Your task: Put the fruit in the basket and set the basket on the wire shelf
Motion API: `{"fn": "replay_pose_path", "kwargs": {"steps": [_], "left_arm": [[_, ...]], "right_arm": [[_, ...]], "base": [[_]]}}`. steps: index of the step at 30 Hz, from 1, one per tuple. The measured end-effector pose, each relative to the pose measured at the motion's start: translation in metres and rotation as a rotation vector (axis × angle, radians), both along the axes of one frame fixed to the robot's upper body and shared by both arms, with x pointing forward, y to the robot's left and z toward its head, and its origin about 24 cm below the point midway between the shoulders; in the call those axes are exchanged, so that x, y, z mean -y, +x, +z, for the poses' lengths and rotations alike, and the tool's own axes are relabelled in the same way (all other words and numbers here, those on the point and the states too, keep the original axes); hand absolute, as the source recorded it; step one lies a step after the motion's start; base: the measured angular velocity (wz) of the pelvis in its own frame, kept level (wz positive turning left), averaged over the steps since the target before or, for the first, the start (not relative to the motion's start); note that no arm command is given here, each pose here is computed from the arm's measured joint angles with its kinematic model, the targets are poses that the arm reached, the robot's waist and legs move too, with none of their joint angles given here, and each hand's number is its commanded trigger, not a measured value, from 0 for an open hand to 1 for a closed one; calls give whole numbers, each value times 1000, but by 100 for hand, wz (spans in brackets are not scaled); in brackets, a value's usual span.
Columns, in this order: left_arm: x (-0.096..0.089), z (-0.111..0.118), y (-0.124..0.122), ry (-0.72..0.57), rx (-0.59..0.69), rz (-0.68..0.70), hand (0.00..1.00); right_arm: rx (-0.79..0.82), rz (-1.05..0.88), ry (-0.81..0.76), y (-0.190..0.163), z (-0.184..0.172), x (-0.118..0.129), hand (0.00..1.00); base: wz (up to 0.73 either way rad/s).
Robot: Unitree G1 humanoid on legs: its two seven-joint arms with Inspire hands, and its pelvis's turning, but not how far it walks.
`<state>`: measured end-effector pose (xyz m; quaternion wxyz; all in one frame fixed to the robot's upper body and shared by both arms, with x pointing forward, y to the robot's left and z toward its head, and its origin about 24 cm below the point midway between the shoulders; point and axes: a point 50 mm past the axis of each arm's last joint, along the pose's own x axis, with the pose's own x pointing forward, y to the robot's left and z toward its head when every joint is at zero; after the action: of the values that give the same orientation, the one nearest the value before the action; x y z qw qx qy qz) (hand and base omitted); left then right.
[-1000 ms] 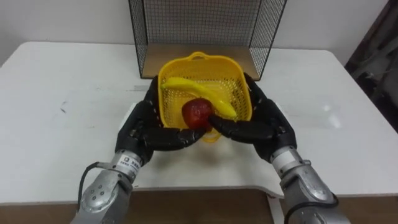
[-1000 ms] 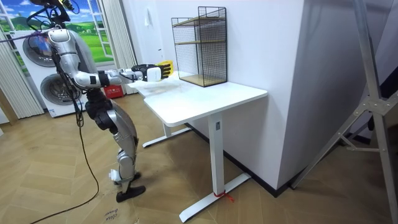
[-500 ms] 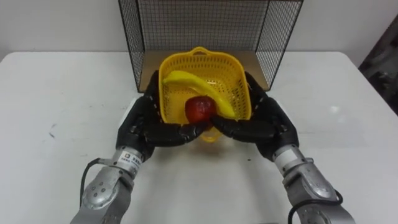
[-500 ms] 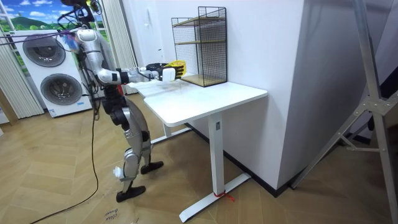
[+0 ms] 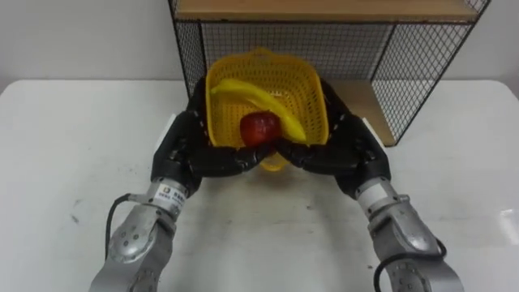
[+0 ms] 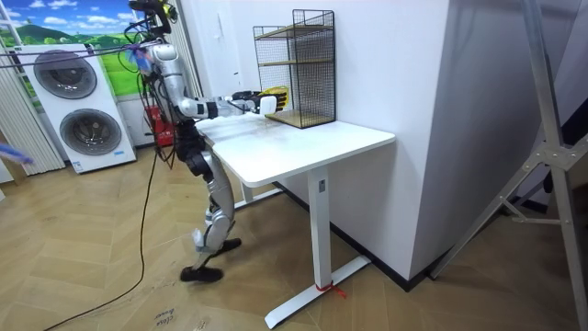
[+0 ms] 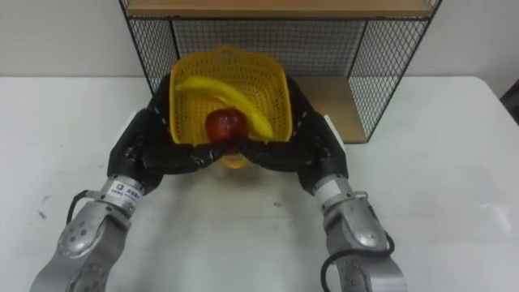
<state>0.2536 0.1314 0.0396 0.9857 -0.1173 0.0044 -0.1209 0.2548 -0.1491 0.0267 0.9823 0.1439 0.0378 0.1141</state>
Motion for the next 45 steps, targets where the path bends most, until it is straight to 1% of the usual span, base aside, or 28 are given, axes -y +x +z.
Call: {"fn": "replay_pose_path", "kwargs": {"steps": [7, 10, 16, 22, 27, 32, 35, 39, 41, 45], "left_arm": [[-3, -1, 0, 18, -3, 9, 0], [-5, -2, 0, 52, -2, 8, 0], [-6, -4, 1, 62, -16, 6, 0], [-7, -15, 10, 77, -82, 7, 0], [-4, -18, 16, 83, -117, 2, 0], [1, -21, 37, 86, -174, 27, 0], [6, -18, 46, 79, -198, 41, 0], [8, -15, 55, 79, -229, 60, 0], [9, -14, 59, 88, -246, 58, 0], [11, -12, 67, 107, -275, 51, 0]], "right_arm": [[-2, 2, 4, 0, 0, 1, 0], [-2, 3, 11, 1, 0, 1, 0], [-1, 5, 18, 2, 1, -3, 0], [2, -1, 0, 15, 6, -5, 0], [13, -17, 10, 26, 13, -4, 0], [-64, -33, 16, 39, 4, -3, 0], [-80, -50, 11, 45, 7, -4, 0], [-96, -71, 6, 51, 11, -4, 0], [-137, -84, 29, 59, 9, -3, 0], [-177, -98, 18, 65, 8, -2, 0]], "base": [[-18], [-20], [-7], [0], [1], [0], [0], [0], [0], [0]]}}
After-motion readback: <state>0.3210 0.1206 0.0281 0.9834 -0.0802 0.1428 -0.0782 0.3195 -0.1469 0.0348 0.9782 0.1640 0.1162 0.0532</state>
